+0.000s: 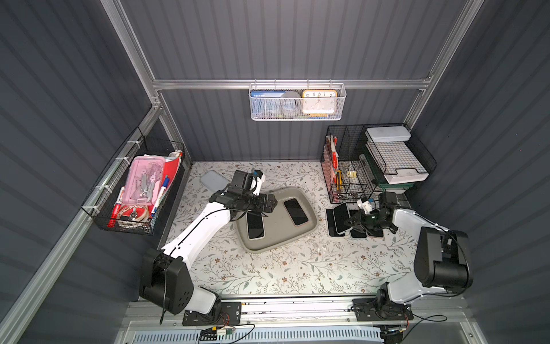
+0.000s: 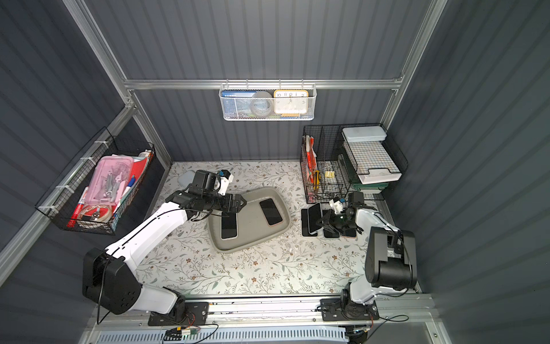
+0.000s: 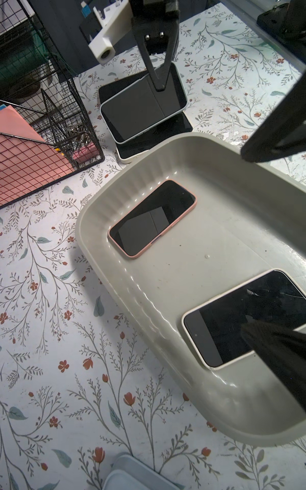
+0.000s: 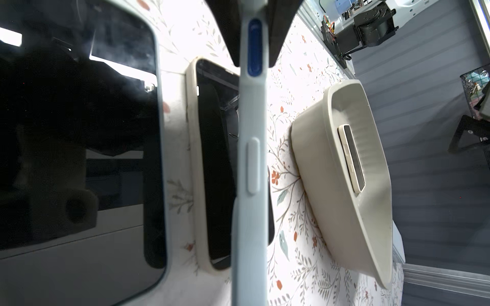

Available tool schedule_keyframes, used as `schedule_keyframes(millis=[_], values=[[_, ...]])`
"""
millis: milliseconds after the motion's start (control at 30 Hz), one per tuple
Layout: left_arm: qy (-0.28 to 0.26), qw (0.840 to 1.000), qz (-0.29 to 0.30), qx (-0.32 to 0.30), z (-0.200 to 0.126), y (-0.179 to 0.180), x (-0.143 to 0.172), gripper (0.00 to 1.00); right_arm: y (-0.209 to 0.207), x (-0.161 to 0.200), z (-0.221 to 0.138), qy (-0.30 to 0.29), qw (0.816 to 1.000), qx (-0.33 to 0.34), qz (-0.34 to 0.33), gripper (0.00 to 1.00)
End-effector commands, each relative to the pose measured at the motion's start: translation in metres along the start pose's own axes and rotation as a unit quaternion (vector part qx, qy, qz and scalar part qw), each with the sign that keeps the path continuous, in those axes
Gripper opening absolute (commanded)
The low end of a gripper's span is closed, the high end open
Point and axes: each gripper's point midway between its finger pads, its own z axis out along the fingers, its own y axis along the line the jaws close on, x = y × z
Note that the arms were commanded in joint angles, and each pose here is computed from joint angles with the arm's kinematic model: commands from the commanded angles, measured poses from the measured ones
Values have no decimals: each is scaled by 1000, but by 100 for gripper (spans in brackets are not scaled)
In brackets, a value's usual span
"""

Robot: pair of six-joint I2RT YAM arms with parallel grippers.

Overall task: Take the phone out of the storage box
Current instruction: Place the phone at the center of the board, then pick up the phone from the storage box.

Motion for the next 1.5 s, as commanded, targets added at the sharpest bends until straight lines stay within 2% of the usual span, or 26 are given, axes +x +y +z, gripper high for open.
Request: schedule_keyframes(millis=[0, 133, 367, 500, 633, 733, 833, 933, 1000, 1033, 1133, 1233, 1467], values=[[7, 1000, 11, 11, 3, -3, 5, 99, 4, -15, -2, -10, 1000, -4, -20, 3], [6, 1000, 11, 10, 3, -3, 4, 99, -7, -14, 5, -1, 1000, 12, -11, 18], [5, 1000, 11, 12, 4, -3, 0, 98, -27, -14, 10, 3, 999, 52, -5, 57], [3, 1000, 9, 11, 6, -3, -3, 98, -37, -15, 9, -3, 997, 81, -6, 72], [1, 1000, 2, 7, 10, -1, -5, 98, -39, -19, 2, -18, 994, 103, -8, 75], [3, 1000, -6, -9, 12, 5, -5, 99, -31, -24, -14, -52, 990, 126, -23, 78], [7, 998, -21, -53, 13, 21, -1, 99, -5, -26, -31, -89, 980, 161, -77, 83], [15, 993, -47, -104, 13, 39, 6, 99, 33, -25, -42, -119, 958, 208, -161, 88], [25, 990, -64, -126, 16, 48, 13, 98, 63, -23, -43, -134, 946, 211, -208, 93], [29, 987, -74, -139, 19, 53, 15, 98, 79, -22, -42, -141, 941, 205, -228, 99], [42, 981, -99, -161, 28, 63, 25, 98, 120, -17, -35, -148, 927, 196, -283, 99], [52, 978, -121, -163, 41, 67, 37, 99, 149, -10, -18, -131, 915, 195, -327, 99], [61, 961, -175, -206, 56, 85, 60, 99, 177, 1, 19, -101, 896, 203, -382, 99]])
